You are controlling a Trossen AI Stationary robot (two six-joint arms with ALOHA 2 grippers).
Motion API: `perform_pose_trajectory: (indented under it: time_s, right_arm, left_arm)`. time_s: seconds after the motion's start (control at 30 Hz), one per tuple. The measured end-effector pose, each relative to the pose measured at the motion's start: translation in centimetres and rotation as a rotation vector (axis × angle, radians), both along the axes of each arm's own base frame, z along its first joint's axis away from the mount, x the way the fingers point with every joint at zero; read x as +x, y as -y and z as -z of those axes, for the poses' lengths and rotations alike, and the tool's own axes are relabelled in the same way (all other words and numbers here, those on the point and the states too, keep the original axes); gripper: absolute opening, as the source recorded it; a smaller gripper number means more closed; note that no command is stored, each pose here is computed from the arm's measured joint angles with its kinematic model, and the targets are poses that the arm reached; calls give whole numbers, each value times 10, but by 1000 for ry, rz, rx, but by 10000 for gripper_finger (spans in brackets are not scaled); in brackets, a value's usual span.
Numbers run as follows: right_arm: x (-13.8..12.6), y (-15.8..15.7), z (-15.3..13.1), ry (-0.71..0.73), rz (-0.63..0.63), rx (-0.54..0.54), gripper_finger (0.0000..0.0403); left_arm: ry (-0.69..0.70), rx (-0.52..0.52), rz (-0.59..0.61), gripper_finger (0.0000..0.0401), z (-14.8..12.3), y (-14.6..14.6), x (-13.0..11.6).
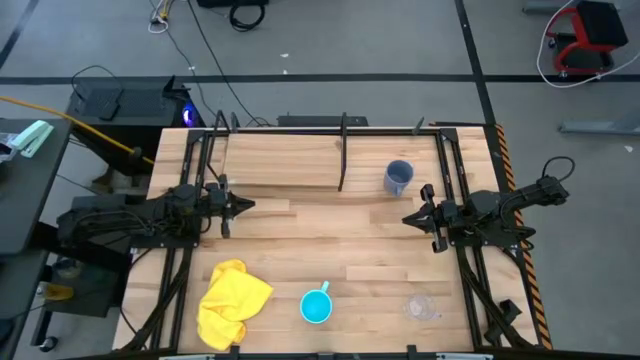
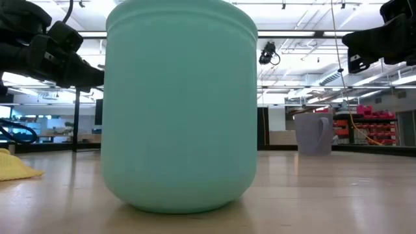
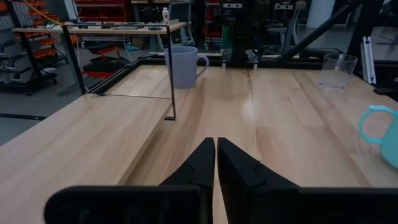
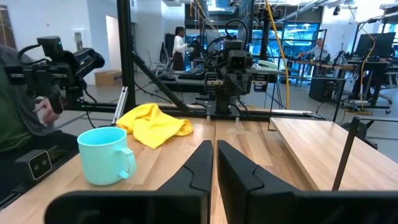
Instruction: Stack small to large cups/mugs on shelf
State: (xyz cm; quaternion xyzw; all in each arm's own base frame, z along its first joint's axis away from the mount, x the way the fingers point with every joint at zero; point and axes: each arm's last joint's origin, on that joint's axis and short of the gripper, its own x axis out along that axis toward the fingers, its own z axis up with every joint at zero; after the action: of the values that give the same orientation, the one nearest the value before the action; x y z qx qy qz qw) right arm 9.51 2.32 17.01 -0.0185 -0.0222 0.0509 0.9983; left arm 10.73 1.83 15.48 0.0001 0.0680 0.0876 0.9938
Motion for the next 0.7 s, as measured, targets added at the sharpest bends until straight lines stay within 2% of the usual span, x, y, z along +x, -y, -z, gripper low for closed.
perform_pose_trajectory:
  time_s: [0.43,0.7]
  right_arm:
    - [0,0,0,0,0,0,29]
    - [0,0,0,0,0,0,29]
  left_arm:
    - [0,0,0,36,0,0,0]
    - [0,0,0,28,0,0,0]
